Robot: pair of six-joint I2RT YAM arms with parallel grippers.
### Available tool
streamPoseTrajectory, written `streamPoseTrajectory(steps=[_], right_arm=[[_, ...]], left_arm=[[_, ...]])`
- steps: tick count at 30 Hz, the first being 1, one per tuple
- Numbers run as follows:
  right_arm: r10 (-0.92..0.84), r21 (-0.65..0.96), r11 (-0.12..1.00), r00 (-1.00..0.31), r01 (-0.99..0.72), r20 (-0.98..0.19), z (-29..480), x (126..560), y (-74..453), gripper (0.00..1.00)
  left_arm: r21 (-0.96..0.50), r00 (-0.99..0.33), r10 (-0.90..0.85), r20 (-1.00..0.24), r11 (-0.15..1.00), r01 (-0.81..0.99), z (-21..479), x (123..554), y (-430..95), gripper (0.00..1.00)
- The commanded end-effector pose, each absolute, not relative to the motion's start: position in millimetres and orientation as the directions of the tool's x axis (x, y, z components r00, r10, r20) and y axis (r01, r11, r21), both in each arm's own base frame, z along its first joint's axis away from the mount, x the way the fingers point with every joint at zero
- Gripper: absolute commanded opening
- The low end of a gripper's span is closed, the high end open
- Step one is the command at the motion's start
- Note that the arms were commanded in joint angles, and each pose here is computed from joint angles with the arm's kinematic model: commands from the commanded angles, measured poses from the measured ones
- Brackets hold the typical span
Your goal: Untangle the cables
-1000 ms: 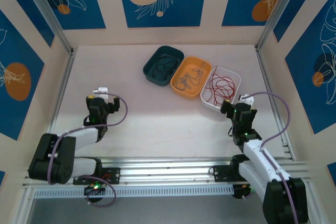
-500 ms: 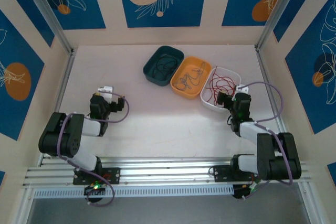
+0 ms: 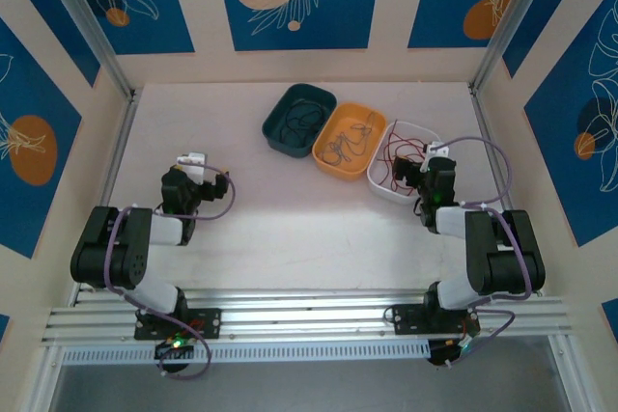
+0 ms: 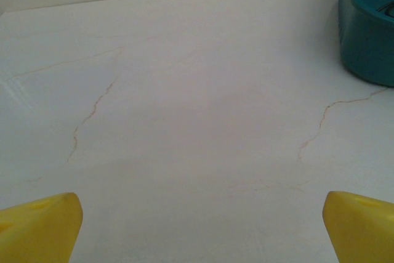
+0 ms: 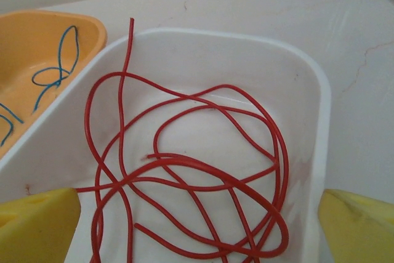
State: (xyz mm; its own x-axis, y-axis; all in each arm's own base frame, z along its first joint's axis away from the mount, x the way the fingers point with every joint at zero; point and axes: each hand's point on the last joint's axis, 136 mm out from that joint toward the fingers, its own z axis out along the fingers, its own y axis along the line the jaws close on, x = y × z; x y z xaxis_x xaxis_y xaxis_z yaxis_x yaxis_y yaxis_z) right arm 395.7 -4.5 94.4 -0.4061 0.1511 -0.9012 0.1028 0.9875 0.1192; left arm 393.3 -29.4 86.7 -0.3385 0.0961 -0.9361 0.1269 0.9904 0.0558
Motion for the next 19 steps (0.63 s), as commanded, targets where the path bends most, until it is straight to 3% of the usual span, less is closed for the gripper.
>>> streamPoseTrajectory(steps=[1, 19], right_arm=[[0.132, 0.111, 0.991, -0.397, 0.075, -0.908, 100.0, 400.5, 0.3, 0.99], [0.132, 0.112, 0.991, -0.396, 0.074, -0.909, 100.2, 400.6, 0.6, 0.99]], left_arm=[[0.041, -0.325, 0.082, -0.942, 0.990, 0.132, 91.6, 396.7, -29.2, 1.00], [0.042, -0.324, 0.082, -0.943, 0.991, 0.130, 91.5, 396.3, -28.9, 1.00]])
